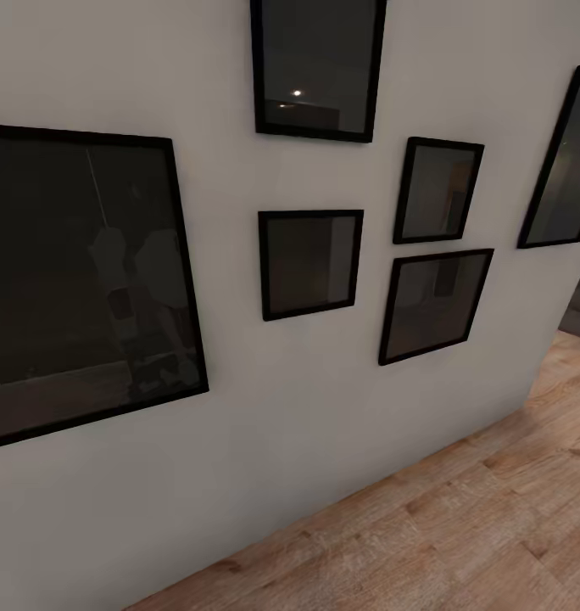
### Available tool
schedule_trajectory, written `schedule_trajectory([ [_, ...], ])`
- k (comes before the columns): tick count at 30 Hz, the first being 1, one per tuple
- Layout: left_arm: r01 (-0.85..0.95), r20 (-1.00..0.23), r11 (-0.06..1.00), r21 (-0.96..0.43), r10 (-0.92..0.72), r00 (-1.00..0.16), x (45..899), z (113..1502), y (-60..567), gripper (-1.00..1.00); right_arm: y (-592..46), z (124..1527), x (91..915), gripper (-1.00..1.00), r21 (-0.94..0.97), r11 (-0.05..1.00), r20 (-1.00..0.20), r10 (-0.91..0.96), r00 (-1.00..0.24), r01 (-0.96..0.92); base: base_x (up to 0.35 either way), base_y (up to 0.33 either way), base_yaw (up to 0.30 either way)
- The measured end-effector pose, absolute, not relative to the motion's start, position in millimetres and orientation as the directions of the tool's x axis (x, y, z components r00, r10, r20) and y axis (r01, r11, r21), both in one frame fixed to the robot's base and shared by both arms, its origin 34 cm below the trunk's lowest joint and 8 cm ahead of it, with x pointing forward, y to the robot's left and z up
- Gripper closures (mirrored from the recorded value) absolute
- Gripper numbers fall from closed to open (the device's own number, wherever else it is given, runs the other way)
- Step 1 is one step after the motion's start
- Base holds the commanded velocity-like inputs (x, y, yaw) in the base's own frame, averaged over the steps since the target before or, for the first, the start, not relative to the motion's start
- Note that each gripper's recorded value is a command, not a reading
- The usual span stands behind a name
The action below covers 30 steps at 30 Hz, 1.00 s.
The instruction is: Pick up the two gym shoes and the two sandals from the corridor floor and place them onto the hallstand (shoe rack) in the corridor, making sure they are on the rack and not on the floor. Arrange them so the two gym shoes are next to each other and the two sandals are next to each other.
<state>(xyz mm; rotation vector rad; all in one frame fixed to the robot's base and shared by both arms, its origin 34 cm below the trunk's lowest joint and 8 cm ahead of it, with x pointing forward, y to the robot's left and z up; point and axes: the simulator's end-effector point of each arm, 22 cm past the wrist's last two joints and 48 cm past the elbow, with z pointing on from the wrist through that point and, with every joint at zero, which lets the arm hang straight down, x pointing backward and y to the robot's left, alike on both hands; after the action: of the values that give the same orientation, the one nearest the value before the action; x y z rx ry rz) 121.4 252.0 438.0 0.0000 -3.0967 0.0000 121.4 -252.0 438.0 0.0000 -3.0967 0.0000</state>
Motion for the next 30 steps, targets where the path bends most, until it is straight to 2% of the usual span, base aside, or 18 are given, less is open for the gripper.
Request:
schedule_trajectory([
  [5, 0.001, 0.013, 1.000, -0.005, 0.001, -1.000, 131, 438, 249, -1.00, -231, 438, 139, -1.00, 0.024, 1.000, 0.004, 0.000, -1.000, 0.001, 0.000, 0.000, 0.000],
  [19, 0.000, 0.024, 1.000, -0.005, 0.000, -1.000, 130, 438, 249, -1.00, -234, 438, 161, -1.00, 0.020, 1.000, -0.068, 0.002, -0.998, 0.001, 0.000, 0.000, 0.000],
  [30, 0.002, -0.101, 1.000, 0.023, 0.004, -0.995, 178, 439, 270, -1.00, -271, 442, 202, -1.00, -0.028, 1.000, -0.187, 0.001, -0.982, 0.006, 0.000, 0.000, 0.000],
])
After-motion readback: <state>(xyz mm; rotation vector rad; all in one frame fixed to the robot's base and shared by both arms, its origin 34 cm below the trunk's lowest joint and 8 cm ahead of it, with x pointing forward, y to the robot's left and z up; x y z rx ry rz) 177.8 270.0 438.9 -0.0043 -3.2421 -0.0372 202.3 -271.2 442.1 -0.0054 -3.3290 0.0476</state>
